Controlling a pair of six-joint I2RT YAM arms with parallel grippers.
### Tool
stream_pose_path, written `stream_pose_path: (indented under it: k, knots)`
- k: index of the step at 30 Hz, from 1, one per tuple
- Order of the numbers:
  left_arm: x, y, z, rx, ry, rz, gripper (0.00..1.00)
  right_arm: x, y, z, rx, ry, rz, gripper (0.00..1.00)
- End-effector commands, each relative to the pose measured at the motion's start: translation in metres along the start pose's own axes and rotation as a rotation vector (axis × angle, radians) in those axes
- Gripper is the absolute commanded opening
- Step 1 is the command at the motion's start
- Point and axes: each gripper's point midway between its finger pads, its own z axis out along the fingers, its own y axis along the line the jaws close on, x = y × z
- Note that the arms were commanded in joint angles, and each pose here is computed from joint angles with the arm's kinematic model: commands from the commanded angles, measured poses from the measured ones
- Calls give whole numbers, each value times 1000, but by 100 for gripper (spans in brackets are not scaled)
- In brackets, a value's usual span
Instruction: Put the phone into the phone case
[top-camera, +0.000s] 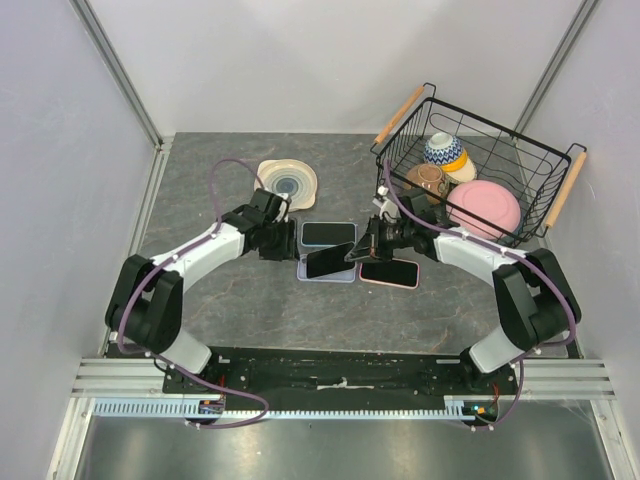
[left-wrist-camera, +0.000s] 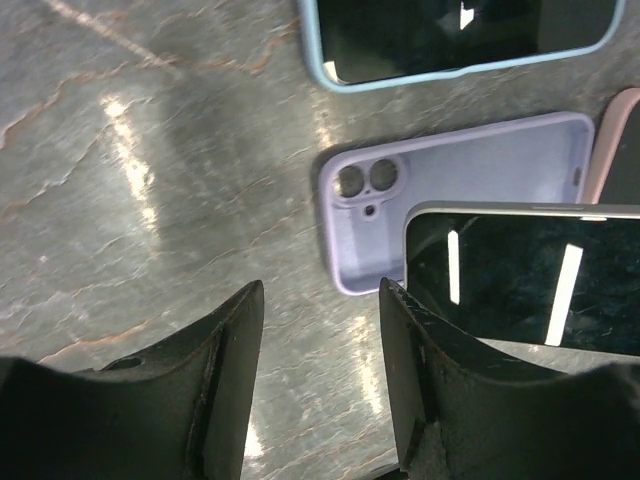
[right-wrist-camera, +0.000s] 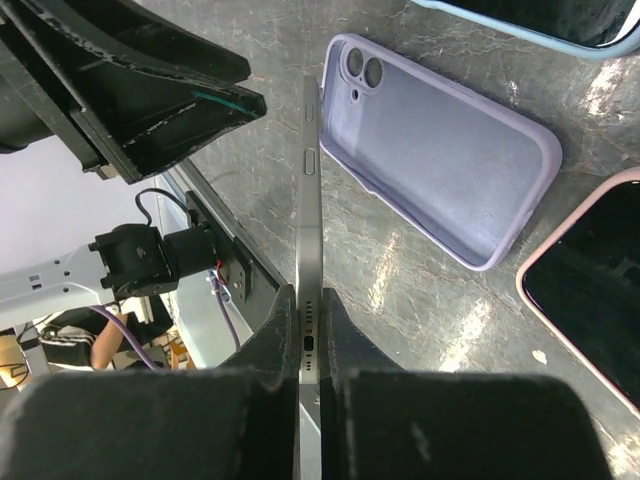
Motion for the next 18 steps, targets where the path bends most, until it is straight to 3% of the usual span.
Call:
stream_pose_path:
  k: [1,8,18]
  knots:
    - [-8,9,-13,43,-72,-44,56,-21,29,10,-86,-37,-26,0]
    - [-10,24,-20,127,-104,-145,56,-21,27,19,-85,-34,-33,0]
    - [-7,-1,-3,284,-58,-210,52,-25,22,23,-71,-39,-27,0]
